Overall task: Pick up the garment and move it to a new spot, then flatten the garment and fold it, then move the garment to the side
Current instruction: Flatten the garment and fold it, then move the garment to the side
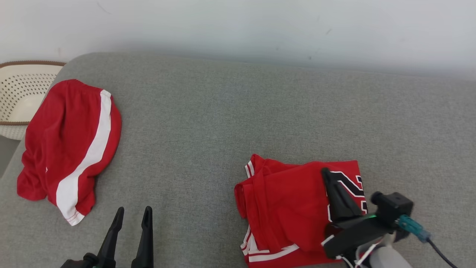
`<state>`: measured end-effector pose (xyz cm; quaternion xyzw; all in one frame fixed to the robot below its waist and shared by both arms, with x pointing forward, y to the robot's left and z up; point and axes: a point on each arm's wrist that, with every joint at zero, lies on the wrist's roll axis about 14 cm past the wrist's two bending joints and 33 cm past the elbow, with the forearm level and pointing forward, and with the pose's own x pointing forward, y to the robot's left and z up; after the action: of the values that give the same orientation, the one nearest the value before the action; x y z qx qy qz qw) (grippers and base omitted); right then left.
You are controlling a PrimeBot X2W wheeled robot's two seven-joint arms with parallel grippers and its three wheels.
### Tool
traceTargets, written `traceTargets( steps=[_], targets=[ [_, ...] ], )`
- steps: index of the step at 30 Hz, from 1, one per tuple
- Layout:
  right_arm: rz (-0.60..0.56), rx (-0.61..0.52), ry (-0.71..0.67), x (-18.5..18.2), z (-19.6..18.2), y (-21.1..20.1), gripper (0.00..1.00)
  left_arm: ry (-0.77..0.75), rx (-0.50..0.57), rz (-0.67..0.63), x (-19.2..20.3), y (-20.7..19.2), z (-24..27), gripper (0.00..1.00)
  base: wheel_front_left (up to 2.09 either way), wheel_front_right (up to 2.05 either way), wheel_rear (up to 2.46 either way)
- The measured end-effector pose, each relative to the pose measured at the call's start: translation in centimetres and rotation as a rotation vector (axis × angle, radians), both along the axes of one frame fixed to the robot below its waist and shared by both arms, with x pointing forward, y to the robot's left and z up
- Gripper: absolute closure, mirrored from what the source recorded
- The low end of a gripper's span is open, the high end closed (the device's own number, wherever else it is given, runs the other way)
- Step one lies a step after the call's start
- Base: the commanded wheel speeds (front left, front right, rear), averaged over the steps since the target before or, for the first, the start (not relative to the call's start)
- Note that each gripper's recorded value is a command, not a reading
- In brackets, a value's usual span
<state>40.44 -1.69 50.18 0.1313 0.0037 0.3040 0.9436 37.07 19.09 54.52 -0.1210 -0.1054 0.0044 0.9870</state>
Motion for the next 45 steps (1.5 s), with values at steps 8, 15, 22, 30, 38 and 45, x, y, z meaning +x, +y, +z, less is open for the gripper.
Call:
traceTargets(
  steps=[8,15,22,30,38,45],
  targets=[
    [-0.112,-0.040,0.007,1.2,-0.8,-3.6,1.00,-0.006,0.005,-0.022,0.2,-0.8,0.2,0.00,0.00,0.00,0.00],
    [-0.146,-0.048,0.035,1.8,-1.7,-3.9,0.18,-0.009,0.014,-0.014,0.0,-0.5,0.3,0.00,0.00,0.00,0.00],
    [-0.206,-0.061,0.041,1.7,-1.9,-5.9,0.00,-0.015,0.013,-0.003,-0.5,-0.3,0.5,0.00,0.00,0.00,0.00],
    [-0.221,-0.133,0.180,0.0,-6.3,-8.3,0.00,-0.019,0.009,-0.020,-0.6,-0.9,0.7,0.00,0.00,0.00,0.00],
    [-0.174,-0.156,0.318,0.2,-8.4,-8.1,0.00,-0.016,0.004,-0.027,-0.4,-1.3,0.6,0.00,0.00,0.00,0.00],
    [-0.094,-0.169,0.442,-0.2,-9.9,-6.6,0.00,-0.012,0.000,-0.017,-0.7,-1.0,0.5,0.00,0.00,0.00,0.00]
  ],
)
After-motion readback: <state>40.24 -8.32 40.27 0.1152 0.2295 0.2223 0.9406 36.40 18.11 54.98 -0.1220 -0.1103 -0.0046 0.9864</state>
